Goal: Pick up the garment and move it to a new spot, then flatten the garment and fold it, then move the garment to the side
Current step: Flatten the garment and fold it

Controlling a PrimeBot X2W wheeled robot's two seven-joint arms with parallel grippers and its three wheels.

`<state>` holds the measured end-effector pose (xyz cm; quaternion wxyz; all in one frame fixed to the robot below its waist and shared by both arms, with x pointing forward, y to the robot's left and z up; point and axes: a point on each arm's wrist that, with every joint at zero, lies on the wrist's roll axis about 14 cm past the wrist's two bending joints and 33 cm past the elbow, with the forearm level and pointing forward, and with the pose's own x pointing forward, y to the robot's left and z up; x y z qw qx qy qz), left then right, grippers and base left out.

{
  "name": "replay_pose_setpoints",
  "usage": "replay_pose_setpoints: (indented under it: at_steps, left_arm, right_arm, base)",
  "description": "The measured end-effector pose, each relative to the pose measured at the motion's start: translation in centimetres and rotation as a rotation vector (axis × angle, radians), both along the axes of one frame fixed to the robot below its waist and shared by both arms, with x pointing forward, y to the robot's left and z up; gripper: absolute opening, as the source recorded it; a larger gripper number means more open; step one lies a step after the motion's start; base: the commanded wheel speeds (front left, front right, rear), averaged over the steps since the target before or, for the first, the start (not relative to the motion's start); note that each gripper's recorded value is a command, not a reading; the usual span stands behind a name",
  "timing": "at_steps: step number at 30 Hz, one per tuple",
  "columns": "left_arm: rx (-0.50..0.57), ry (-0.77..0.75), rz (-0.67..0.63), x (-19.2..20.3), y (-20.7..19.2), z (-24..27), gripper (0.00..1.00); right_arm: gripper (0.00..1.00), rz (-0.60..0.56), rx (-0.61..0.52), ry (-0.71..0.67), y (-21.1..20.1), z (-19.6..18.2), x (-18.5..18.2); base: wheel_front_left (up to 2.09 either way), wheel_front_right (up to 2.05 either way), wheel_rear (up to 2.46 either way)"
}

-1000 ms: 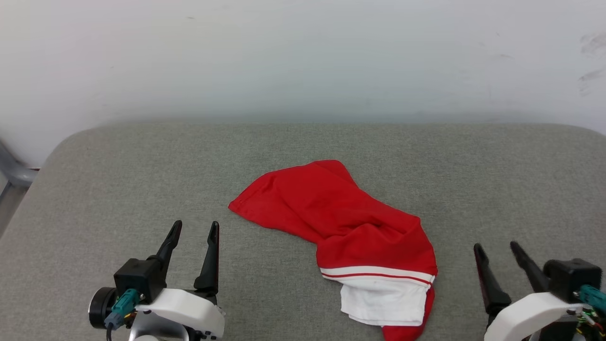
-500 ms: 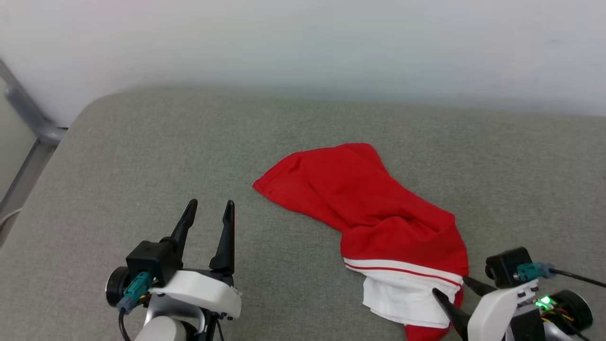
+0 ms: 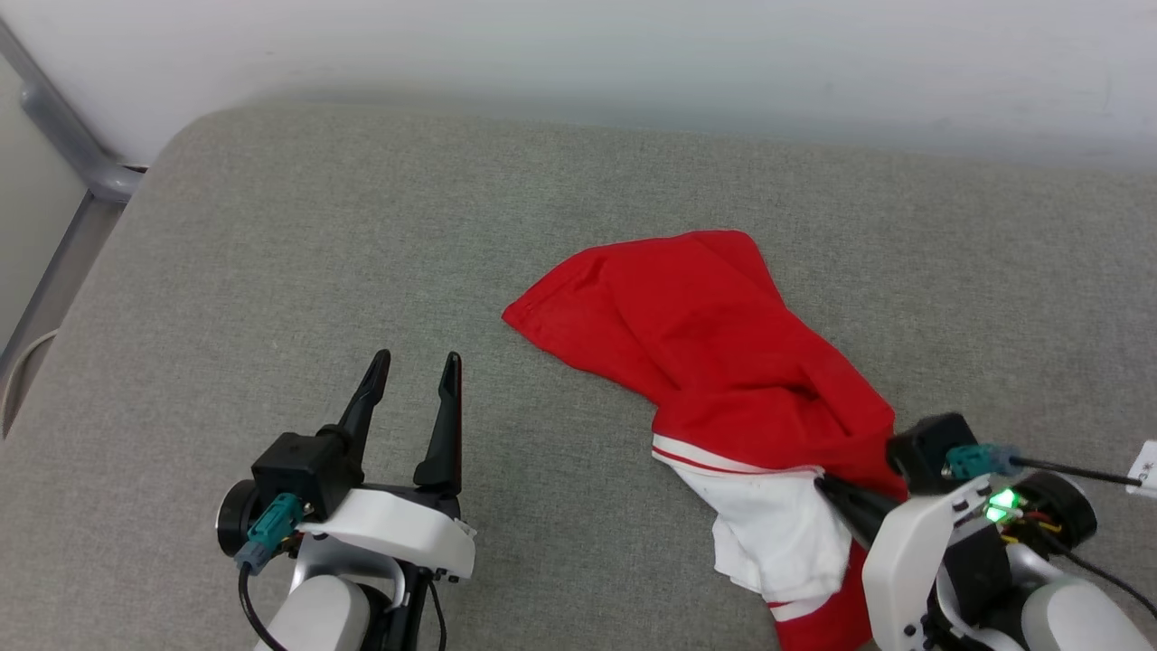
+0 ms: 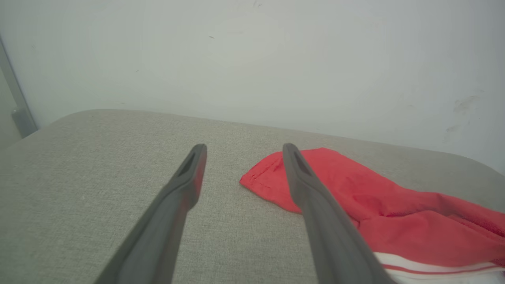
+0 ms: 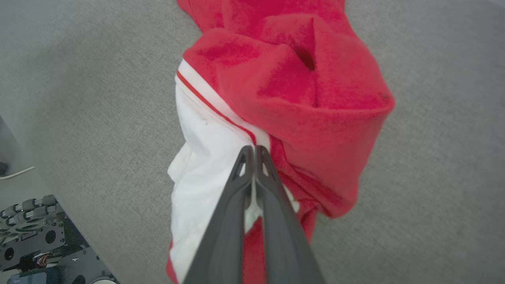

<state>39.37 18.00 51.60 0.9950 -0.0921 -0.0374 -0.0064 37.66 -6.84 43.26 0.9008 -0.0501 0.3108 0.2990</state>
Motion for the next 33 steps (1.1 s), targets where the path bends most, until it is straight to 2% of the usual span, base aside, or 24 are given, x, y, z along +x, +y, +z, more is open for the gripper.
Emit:
replay_pose_setpoints:
  at_steps: [7,13,17,22,26,30,31,32,33]
  left_arm:
    - [0.002,-0.014,-0.021,0.5,-0.6,0.3,1.00]
    - [-0.001,-0.022,-0.053,1.0,-1.7,0.4,1.00]
    - [0.000,-0.018,-0.073,1.3,-2.3,0.2,1.00]
    - [0.000,-0.005,-0.088,1.7,-2.8,-0.4,1.00]
    - [0.000,0.002,-0.096,2.1,-3.1,-0.6,1.00]
    - [0.002,0.011,-0.101,2.4,-3.2,-1.0,1.00]
    - [0.003,0.013,-0.102,2.4,-3.2,-1.1,1.00]
    - [0.005,0.014,-0.103,2.5,-3.2,-1.2,1.00]
    - [0.006,0.016,-0.103,2.6,-3.1,-1.2,1.00]
  right_arm:
    - [0.00,-0.060,0.057,-0.196,-0.9,5.2,3.6]
    - [0.00,-0.258,0.046,-0.264,-7.0,6.9,5.8]
    - [0.00,-0.450,0.045,-0.223,-12.7,5.5,5.6]
    - [0.00,-0.685,0.042,-0.129,-19.5,2.1,3.5]
    - [0.00,-0.834,0.042,-0.058,-23.2,-0.7,1.1]
    - [0.00,-0.928,0.037,0.001,-25.1,-3.1,-1.0]
    - [0.12,-0.940,0.040,0.013,-25.2,-3.6,-1.4]
    - [0.49,-0.946,0.040,0.026,-25.1,-4.2,-1.7]
    - [0.98,-0.950,0.042,0.032,-25.0,-4.5,-1.9]
  base:
    - [0.00,0.00,0.00]
    - [0.00,0.00,0.00]
    - [0.00,0.00,0.00]
    - [0.00,0.00,0.00]
    - [0.00,0.00,0.00]
    - [0.00,0.00,0.00]
    - [0.00,0.00,0.00]
    - [0.00,0.00,0.00]
    - [0.00,0.00,0.00]
